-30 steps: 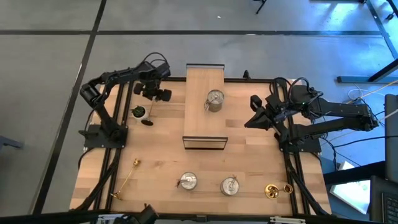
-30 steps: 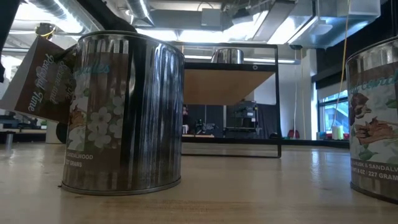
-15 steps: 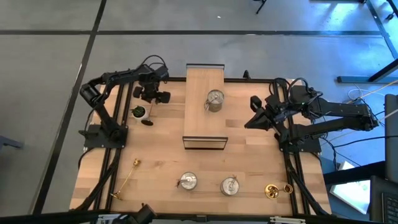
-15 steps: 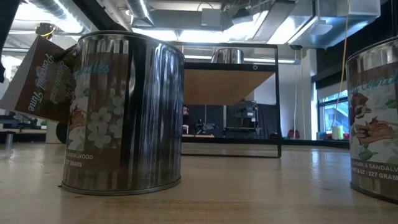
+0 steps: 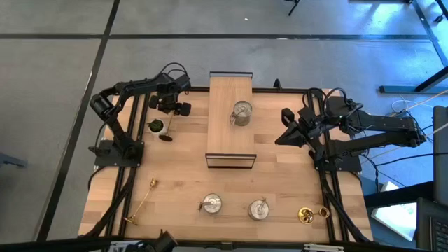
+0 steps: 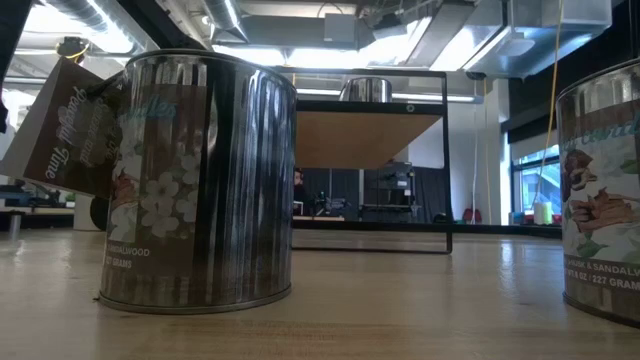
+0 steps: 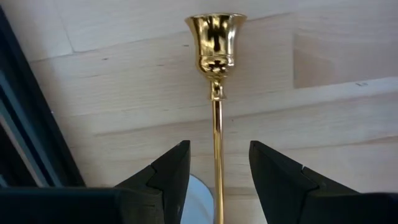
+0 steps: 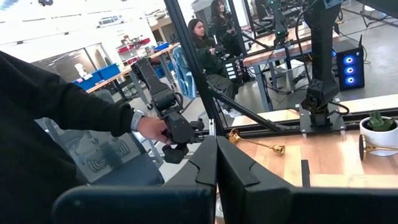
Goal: Pick & Place candle stick holders
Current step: Put the top gold candle holder on the shelf
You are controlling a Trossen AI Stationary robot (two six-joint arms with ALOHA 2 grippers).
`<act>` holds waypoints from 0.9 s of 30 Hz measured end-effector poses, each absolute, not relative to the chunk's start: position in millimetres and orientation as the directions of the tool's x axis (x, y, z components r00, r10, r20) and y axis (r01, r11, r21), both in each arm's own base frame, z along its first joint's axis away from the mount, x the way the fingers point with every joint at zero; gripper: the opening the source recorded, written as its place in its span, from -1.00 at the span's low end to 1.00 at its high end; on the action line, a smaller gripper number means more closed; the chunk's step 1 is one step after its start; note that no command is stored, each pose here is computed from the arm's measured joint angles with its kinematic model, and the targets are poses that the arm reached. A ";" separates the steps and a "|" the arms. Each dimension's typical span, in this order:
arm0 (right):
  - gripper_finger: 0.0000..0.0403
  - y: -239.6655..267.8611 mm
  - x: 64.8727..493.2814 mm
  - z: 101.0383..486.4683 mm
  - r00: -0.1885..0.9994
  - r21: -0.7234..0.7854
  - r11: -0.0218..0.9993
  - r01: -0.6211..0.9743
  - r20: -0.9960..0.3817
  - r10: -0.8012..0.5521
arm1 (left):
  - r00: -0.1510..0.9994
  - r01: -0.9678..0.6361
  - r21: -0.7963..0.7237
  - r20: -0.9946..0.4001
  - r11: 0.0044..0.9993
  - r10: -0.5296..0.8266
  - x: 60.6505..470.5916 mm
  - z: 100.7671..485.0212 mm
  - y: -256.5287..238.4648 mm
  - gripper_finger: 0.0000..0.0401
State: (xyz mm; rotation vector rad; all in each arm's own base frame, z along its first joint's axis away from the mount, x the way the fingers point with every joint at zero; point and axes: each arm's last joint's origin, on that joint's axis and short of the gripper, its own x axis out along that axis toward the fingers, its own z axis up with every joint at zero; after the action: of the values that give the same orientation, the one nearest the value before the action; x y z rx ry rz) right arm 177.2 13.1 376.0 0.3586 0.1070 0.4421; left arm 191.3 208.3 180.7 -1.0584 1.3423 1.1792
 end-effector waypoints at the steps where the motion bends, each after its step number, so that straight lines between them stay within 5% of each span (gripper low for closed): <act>1: -0.99 13.1 177.2 375.9 0.899 0.362 0.842 -0.399 -0.025 0.436 | -0.099 -0.987 0.099 -0.995 0.127 0.008 191.1 180.7 208.5 -0.18; 27: -0.99 13.1 177.2 375.8 0.899 0.366 0.841 -0.398 -0.026 0.436 | -0.075 -0.977 0.075 -0.997 0.199 0.007 193.2 160.5 198.7 0.05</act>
State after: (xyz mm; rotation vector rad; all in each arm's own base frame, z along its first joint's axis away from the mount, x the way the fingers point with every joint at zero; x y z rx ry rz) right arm 177.2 13.1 375.8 0.3627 0.1095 0.4417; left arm 193.2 198.7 160.5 -1.0240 1.3522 1.1130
